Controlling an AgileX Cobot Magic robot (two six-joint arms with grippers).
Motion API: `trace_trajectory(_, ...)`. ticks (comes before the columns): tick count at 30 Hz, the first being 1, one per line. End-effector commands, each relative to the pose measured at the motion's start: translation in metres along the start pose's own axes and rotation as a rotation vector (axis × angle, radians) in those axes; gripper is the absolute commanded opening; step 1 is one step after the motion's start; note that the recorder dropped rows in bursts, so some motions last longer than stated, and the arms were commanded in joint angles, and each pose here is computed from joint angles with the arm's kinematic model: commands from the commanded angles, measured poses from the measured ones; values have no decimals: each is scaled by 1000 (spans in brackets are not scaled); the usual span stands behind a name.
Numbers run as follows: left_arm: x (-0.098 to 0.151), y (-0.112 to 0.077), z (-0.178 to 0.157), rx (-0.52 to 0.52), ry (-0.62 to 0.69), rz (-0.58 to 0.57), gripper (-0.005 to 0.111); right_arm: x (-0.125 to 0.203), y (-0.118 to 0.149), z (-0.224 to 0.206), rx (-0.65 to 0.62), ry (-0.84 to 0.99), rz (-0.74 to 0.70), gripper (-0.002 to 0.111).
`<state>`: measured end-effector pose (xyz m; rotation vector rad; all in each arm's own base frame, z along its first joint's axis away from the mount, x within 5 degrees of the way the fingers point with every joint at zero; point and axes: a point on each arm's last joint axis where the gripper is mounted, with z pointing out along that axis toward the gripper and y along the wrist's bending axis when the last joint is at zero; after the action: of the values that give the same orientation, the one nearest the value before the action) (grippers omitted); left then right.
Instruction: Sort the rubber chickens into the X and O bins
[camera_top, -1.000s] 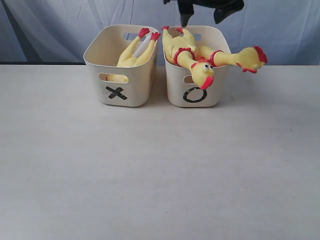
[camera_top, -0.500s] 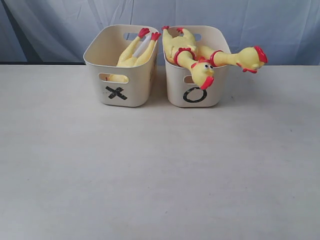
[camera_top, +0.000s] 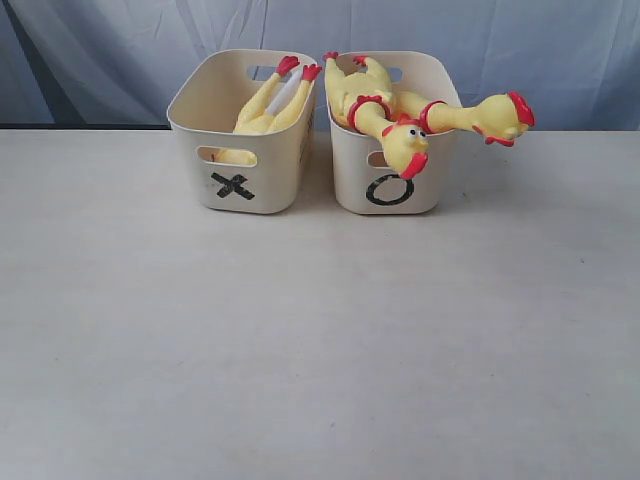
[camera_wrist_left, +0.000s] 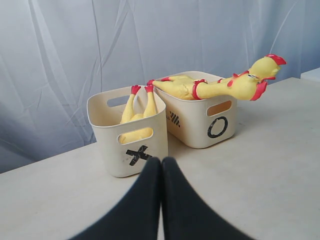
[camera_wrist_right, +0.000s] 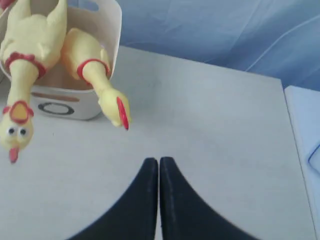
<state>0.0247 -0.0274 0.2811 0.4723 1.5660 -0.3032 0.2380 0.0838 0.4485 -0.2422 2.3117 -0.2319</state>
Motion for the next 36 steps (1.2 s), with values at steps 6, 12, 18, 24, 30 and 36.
trace_trajectory(6,1,0,-1,0,-5,0,0,76,-2,-32,-263,-237,117,2)
trace_trajectory(12,1,0,-1,0,-5,0,0,127,-4,-34,-319,-381,123,2)
trace_trajectory(18,1,0,-1,0,-5,0,0,174,0,-26,-359,-568,68,-1)
trace_trajectory(24,1,0,-1,0,-5,0,0,205,4,-26,-395,-849,24,-1)
trace_trajectory(30,1,0,-1,0,-5,0,0,225,6,-29,-416,-1038,12,-1)
trace_trajectory(36,1,0,-1,0,-5,0,0,234,2,-36,-443,-1094,77,-1)
